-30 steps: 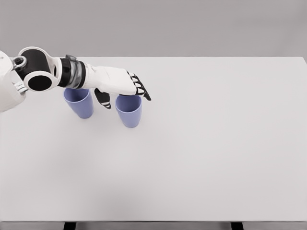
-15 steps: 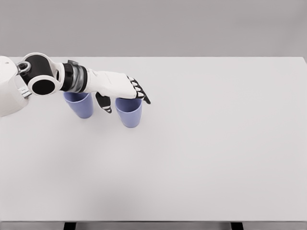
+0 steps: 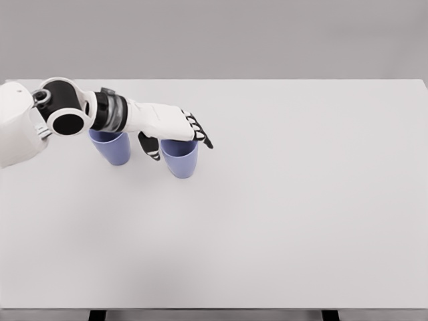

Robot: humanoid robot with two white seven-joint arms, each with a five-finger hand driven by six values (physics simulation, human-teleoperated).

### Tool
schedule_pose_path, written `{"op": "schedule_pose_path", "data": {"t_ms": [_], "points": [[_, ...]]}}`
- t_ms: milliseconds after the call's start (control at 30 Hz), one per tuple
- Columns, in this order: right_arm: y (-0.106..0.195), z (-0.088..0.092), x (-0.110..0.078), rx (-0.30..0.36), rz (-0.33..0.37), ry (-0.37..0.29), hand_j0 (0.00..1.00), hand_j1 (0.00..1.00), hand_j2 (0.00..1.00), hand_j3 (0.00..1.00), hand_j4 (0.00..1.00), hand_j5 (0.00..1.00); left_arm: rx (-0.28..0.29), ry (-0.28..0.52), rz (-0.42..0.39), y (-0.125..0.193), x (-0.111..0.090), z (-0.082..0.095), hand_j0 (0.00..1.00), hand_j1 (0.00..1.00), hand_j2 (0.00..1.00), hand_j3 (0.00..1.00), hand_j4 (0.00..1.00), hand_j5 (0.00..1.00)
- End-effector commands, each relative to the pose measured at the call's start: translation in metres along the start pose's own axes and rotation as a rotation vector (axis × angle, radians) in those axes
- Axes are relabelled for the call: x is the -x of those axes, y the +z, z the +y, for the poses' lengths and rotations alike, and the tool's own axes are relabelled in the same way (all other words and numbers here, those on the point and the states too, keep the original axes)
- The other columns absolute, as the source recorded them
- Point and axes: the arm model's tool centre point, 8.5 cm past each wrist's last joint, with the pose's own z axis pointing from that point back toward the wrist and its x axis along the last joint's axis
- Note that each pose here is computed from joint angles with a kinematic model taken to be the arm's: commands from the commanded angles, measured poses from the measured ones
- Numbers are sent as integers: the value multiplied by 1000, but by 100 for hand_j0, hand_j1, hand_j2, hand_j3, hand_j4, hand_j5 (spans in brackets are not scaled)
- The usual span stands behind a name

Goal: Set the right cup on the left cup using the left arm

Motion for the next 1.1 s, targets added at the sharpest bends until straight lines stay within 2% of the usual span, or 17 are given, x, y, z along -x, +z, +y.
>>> {"op": "schedule_pose_path", "data": {"t_ms": [0,67,233,367,600,800,1067], "points": [[0,0,0,0,1,0,100,100,100,100,100,100,-2,1,1,0,0,1,95,95,95,95,95,95],[0,0,0,0,-1,-1,100,100,100,100,100,100,4,18,13,-5,7,-1,95,95,95,95,95,95],[0,0,0,0,-1,0,100,100,100,100,100,100,3,21,13,-4,7,-1,93,93,93,93,93,93],[0,0,0,0,-1,0,100,100,100,100,100,100,1,14,1,-4,5,-1,77,77,77,77,77,77],[0,0,0,0,1,0,100,100,100,100,100,100,-2,15,-4,-3,4,0,68,68,68,68,68,68],[0,0,0,0,-1,0,100,100,100,100,100,100,-29,7,-10,3,1,9,65,65,65,65,65,65],[0,0,0,0,1,0,100,100,100,100,100,100,-40,8,-15,11,0,13,65,65,65,65,65,65]]}}
